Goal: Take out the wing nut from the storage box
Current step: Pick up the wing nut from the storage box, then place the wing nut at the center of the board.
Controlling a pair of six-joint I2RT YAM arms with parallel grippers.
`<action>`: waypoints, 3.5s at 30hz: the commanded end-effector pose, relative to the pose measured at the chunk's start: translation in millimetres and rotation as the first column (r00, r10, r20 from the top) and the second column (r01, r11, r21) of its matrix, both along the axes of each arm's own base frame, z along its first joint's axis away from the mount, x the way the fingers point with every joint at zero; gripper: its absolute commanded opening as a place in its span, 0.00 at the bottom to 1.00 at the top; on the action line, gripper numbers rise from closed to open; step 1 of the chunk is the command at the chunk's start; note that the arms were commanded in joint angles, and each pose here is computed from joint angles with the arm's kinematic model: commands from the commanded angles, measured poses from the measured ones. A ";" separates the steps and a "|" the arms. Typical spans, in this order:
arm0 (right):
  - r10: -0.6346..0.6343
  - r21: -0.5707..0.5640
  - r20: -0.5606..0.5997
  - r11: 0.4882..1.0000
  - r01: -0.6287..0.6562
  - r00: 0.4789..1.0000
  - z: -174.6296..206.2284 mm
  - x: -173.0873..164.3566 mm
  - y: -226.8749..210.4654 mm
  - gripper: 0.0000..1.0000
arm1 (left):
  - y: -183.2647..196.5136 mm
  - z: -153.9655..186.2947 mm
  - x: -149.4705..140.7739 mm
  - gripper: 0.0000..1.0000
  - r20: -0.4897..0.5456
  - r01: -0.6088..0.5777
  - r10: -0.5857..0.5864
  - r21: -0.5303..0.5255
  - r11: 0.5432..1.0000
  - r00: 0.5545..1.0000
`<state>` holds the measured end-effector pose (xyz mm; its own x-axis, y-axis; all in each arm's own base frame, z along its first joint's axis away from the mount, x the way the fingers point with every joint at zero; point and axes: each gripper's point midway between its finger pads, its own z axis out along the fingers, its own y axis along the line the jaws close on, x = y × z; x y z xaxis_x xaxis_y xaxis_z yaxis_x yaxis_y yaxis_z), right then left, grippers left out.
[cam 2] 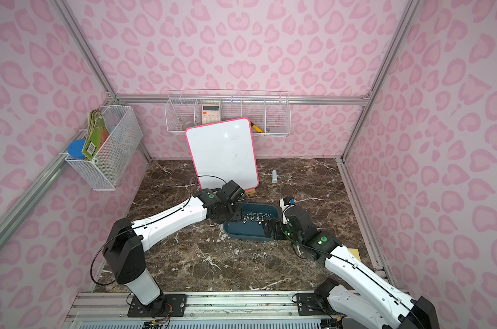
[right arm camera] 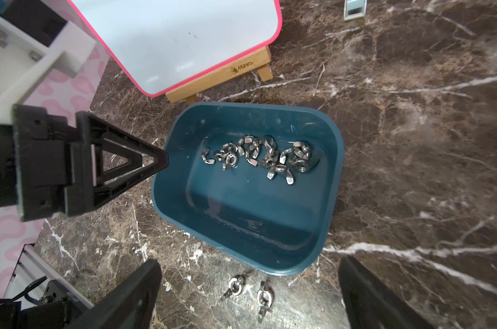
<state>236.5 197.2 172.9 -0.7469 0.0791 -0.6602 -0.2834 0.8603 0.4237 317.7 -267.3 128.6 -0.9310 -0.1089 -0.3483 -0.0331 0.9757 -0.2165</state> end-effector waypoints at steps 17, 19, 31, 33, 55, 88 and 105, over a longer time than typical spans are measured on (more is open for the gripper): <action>-0.005 -0.080 0.027 0.997 0.007 1.000 -3.0 44.7 7.2 0.99 | -2.1 -63.1 21.1 0.48 -0.193 0.081 -0.073 0.034 0.996 0.979; -0.008 -0.081 0.022 0.997 0.010 1.000 -5.0 46.2 6.2 0.99 | -7.3 -65.8 21.9 0.45 -0.201 0.090 -0.085 0.017 0.996 0.976; -0.028 -0.087 0.011 0.996 0.028 1.000 -10.1 51.3 -2.1 0.99 | -30.9 -82.6 21.9 0.41 -0.264 0.119 -0.129 -0.051 0.992 0.956; -0.023 -0.084 0.009 0.996 0.024 1.000 -10.4 51.5 -1.7 0.99 | -32.8 -87.5 21.0 0.41 -0.275 0.123 -0.131 -0.045 0.991 0.953; -0.021 -0.064 0.005 0.998 0.022 1.000 -9.2 45.0 -4.6 0.99 | -37.7 -88.7 21.2 0.05 -0.256 0.146 -0.141 0.003 0.989 0.956; 0.133 0.111 -0.016 0.985 -0.131 0.991 -17.1 -38.9 17.9 0.99 | -37.4 -40.4 -108.9 0.00 -0.149 0.089 -0.082 0.038 0.995 0.985; 0.089 0.125 -0.047 0.989 -0.083 0.995 -23.1 -59.5 -2.7 0.99 | -54.0 -85.6 -144.5 0.00 -0.191 0.098 -0.087 0.048 0.994 0.978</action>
